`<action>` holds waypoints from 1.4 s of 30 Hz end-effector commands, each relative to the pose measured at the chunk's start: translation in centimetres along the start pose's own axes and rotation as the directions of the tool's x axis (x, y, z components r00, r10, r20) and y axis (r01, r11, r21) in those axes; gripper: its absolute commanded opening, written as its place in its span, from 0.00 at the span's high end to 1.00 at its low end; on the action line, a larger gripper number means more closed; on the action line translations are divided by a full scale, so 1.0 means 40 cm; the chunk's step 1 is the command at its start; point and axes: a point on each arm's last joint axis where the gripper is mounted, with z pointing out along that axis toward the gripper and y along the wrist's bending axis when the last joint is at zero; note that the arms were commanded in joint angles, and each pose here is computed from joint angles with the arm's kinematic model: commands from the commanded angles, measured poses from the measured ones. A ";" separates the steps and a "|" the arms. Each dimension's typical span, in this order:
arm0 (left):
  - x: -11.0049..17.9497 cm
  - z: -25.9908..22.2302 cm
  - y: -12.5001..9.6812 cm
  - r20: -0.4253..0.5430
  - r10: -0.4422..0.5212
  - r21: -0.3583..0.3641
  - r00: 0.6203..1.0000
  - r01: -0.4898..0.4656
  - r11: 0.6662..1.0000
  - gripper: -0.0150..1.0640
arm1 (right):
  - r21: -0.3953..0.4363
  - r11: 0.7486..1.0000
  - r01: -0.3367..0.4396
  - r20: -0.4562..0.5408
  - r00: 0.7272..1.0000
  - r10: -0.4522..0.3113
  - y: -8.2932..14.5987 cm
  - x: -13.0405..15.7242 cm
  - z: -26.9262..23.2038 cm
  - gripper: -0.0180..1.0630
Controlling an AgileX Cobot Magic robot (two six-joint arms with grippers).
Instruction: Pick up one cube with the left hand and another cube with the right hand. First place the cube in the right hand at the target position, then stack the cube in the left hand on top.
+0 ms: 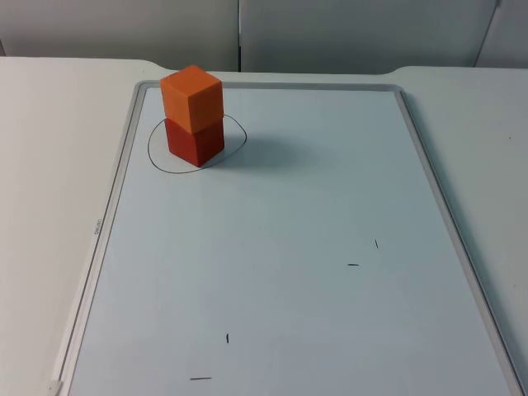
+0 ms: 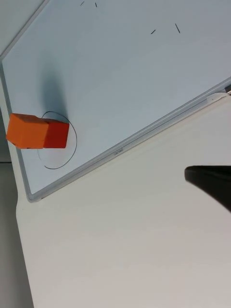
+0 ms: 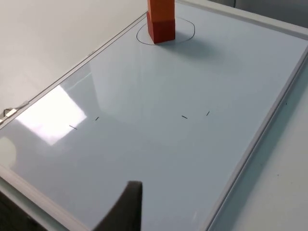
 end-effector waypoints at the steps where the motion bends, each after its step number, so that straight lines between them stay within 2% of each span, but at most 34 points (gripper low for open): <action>1: 0.000 0.000 0.000 0.013 -0.005 0.002 1.000 0.005 1.000 0.07 | -0.005 1.000 0.004 0.007 1.000 -0.004 0.001 0.001 0.004 0.01; 13: 0.000 0.000 0.000 0.013 -0.005 0.002 1.000 0.005 1.000 0.07 | -0.001 1.000 0.000 0.009 1.000 0.000 0.001 0.001 0.004 0.01; 19: 0.000 0.000 0.000 0.013 -0.005 0.002 1.000 0.005 1.000 0.07 | 0.099 0.994 -0.052 0.009 0.999 0.051 0.002 0.001 0.003 0.01; 22: 0.000 0.000 0.000 0.013 -0.005 0.002 1.000 0.005 1.000 0.07 | 0.227 0.967 -0.120 0.018 0.993 0.119 0.005 0.002 0.002 0.01; 23: 0.000 0.000 0.000 0.013 -0.005 0.002 1.000 0.005 1.000 0.07 | 0.227 0.967 -0.120 0.018 0.993 0.119 0.005 0.002 0.002 0.01; 27: 0.000 0.000 0.000 0.013 -0.005 0.002 1.000 0.005 1.000 0.07 | 0.372 0.907 -0.196 0.039 0.980 0.196 0.008 0.002 0.002 0.01; 28: 0.000 0.000 0.000 0.013 -0.005 0.002 1.000 0.005 1.000 0.07 | 0.372 0.907 -0.196 0.039 0.980 0.196 0.008 0.002 0.002 0.01; 30: 0.000 0.000 0.000 0.013 -0.005 0.002 1.000 0.005 1.000 0.07 | 0.439 0.868 -0.231 0.053 0.971 0.231 0.010 0.002 0.001 0.01; 31: 0.000 0.000 0.000 0.013 -0.005 0.002 1.000 0.005 1.000 0.07 | 0.455 0.858 -0.239 0.057 0.969 0.240 0.010 0.002 0.001 0.01; 32: 0.000 0.000 0.000 0.013 -0.005 0.002 1.000 0.005 1.000 0.07 | 0.455 0.858 -0.239 0.057 0.969 0.240 0.010 0.002 0.001 0.01; 34: 0.000 0.000 0.000 0.013 -0.005 0.002 1.000 0.005 1.000 0.07 | 0.477 0.842 -0.250 0.063 0.966 0.251 0.011 0.002 0.001 0.01; 42: 0.000 0.000 0.000 0.013 -0.005 0.002 1.000 0.005 1.000 0.07 | 0.479 0.840 -0.254 0.065 0.965 0.255 0.011 0.002 0.001 0.01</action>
